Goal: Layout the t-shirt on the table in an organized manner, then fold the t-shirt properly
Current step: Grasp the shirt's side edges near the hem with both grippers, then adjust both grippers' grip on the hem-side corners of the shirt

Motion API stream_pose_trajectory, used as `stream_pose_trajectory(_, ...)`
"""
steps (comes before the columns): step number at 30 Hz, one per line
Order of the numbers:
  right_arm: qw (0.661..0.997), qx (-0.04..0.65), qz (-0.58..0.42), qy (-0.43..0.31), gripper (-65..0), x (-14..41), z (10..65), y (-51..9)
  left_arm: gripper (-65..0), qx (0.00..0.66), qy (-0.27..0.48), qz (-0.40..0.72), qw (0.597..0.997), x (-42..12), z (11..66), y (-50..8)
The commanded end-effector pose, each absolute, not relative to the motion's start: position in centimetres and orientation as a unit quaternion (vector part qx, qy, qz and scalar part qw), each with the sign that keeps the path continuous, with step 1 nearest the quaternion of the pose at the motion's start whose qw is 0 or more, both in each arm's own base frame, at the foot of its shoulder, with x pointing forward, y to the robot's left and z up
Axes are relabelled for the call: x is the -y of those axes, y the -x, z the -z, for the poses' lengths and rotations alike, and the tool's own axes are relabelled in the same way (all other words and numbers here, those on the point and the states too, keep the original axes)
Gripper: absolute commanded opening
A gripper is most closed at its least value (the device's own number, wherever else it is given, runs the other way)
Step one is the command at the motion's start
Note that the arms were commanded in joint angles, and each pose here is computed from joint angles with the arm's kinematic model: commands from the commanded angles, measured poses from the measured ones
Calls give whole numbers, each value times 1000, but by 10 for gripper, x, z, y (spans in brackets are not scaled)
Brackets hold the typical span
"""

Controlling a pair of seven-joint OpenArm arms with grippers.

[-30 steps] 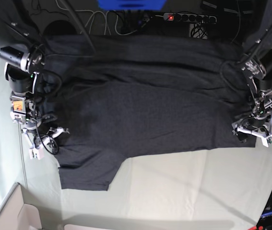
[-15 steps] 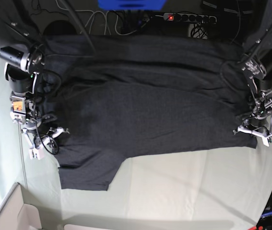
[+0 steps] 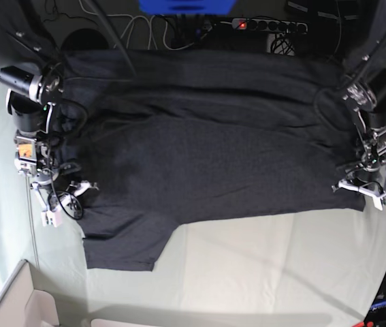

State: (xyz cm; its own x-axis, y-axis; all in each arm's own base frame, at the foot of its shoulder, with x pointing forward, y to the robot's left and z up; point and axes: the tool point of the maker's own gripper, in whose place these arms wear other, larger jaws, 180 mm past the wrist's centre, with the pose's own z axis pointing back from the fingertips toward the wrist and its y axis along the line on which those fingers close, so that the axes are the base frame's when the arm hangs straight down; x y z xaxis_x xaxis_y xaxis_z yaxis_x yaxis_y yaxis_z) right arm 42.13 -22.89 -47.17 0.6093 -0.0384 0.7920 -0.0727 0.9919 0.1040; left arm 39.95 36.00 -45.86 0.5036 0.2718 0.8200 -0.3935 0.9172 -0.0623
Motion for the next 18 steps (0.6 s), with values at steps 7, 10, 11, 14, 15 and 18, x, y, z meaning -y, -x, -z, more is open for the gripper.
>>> stream_pose_trajectory(7,889,453,-14,-63,-650,229,461,-432,-650,524,-111,-165,828,-372,393,-419)
stream_pose_trajectory(10,889,453,-14,-66,-650,225,461,-433,-650,535,-111,-162,822,-362,380,-425)
stream_pose_trajectory(11,889,454,-14,-66,-650,225,461,-433,-650,531,-109,-162,824,-361,382,-424)
stream_pose_trajectory(14,888,454,-14,-67,-650,224,460,-434,-650,519,-107,-163,832,-360,387,-423)
stream_pose_trajectory(15,889,454,-14,-67,-650,224,461,-434,-649,515,-106,-164,835,-360,388,-422)
stream_pose_trajectory(18,889,454,-14,-67,-650,224,461,-434,-649,513,-112,-163,835,-366,387,-420)
